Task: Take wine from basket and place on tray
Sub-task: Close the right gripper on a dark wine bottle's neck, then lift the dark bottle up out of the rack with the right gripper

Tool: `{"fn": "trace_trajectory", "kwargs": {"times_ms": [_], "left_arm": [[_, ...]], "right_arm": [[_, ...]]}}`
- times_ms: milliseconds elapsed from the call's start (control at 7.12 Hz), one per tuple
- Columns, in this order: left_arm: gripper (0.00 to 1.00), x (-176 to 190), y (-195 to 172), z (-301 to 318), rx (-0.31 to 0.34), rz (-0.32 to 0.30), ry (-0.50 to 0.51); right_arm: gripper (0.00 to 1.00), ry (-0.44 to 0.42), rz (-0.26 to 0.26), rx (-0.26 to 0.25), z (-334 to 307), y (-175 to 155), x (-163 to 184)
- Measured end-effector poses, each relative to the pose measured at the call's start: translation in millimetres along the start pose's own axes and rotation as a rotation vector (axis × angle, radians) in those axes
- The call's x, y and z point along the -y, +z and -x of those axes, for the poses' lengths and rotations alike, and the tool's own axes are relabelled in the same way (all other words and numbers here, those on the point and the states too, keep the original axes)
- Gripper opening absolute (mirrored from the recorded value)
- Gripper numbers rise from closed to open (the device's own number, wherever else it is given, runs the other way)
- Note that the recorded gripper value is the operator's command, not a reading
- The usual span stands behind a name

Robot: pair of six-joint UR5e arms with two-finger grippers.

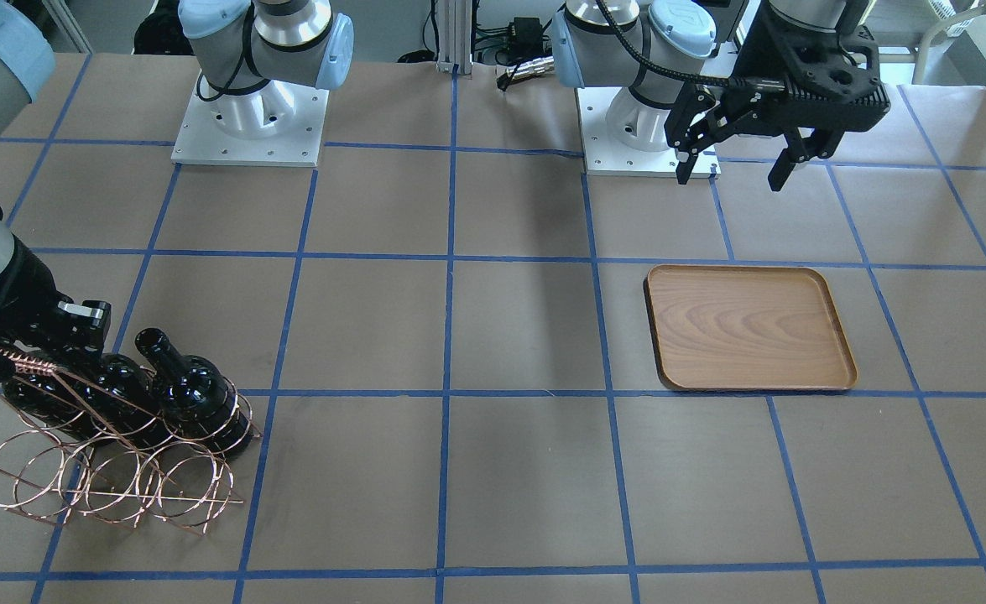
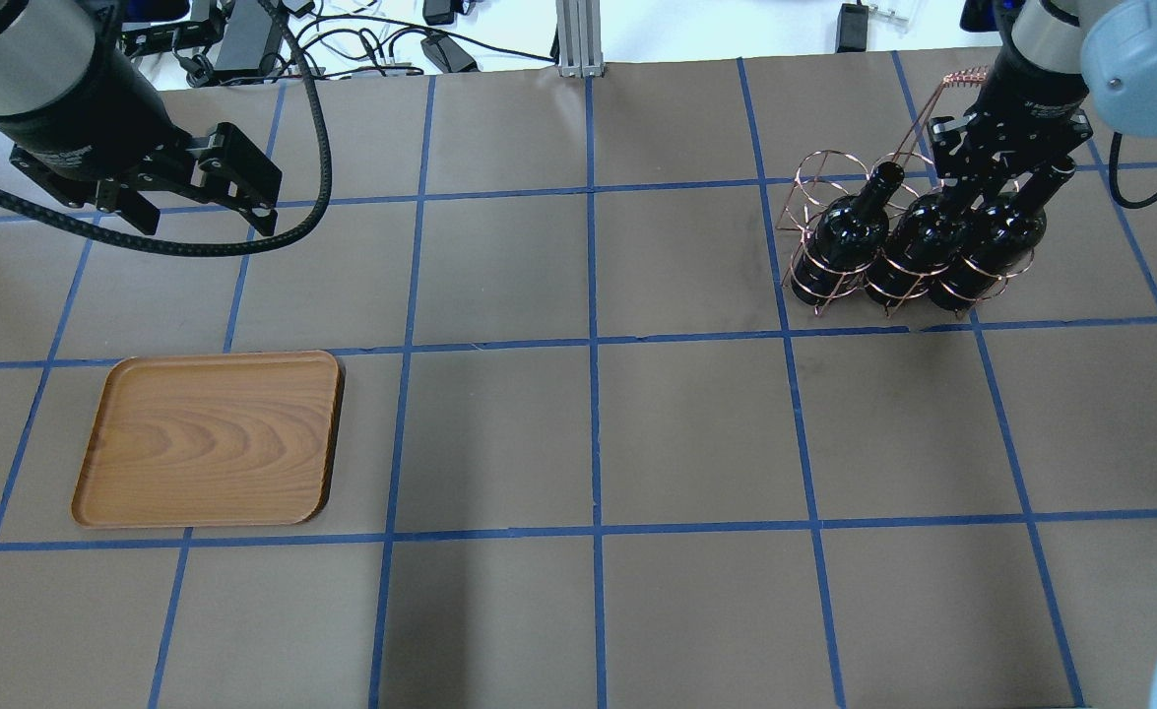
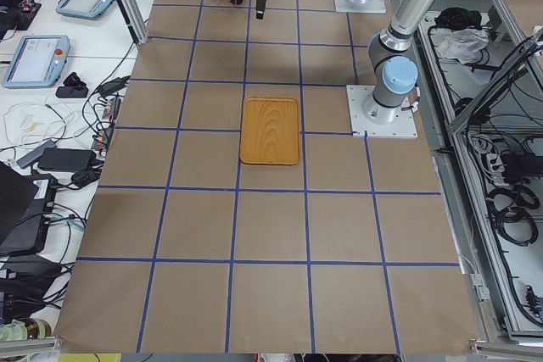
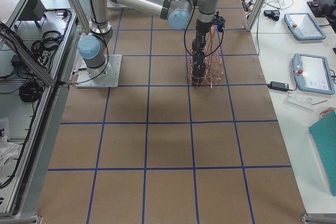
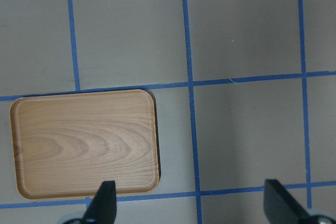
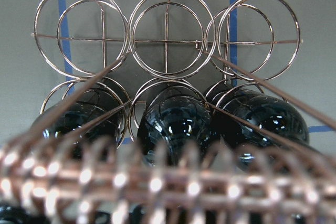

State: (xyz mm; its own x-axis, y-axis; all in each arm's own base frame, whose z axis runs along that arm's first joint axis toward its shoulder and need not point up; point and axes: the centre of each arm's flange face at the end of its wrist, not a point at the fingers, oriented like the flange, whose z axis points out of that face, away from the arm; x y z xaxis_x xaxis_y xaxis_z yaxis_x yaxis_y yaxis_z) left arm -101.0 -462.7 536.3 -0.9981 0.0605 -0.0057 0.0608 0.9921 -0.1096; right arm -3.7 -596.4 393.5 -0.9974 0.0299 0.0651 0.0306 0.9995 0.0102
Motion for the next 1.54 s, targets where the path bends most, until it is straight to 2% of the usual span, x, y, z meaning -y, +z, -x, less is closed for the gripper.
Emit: {"fn": "trace_trajectory", "kwargs": {"times_ms": [281,421,561,702,842,1123,1263,1544], "left_arm": [[1.00,0,0,0,0.000,0.000,0.000],[1.00,0,0,0,0.000,0.000,0.000],[1.00,1,1,0,0.000,0.002,0.000],[1.00,1,2,0,-0.001,0.004,0.000],[1.00,2,3,0,-0.001,0.005,0.000],[1.00,3,4,1,-0.001,0.008,-0.001],[1.00,3,4,1,-0.001,0.008,-0.001],[1.00,2,4,1,-0.001,0.008,0.001]], "right_arm": [[0.29,-0.002,0.003,0.000,0,-3,-1],[0.29,-0.002,-0.010,-0.003,0,-18,1],[0.29,-0.003,-0.008,-0.005,-1,-45,2],[0.29,-0.005,0.016,-0.002,-1,-83,-4],[0.29,-0.003,0.038,0.001,1,-123,-21],[0.25,0.038,0.080,0.007,26,-181,-81],[0.23,0.083,0.103,0.016,54,-197,-111],[0.27,0.149,0.137,0.047,163,-186,-147]]}}
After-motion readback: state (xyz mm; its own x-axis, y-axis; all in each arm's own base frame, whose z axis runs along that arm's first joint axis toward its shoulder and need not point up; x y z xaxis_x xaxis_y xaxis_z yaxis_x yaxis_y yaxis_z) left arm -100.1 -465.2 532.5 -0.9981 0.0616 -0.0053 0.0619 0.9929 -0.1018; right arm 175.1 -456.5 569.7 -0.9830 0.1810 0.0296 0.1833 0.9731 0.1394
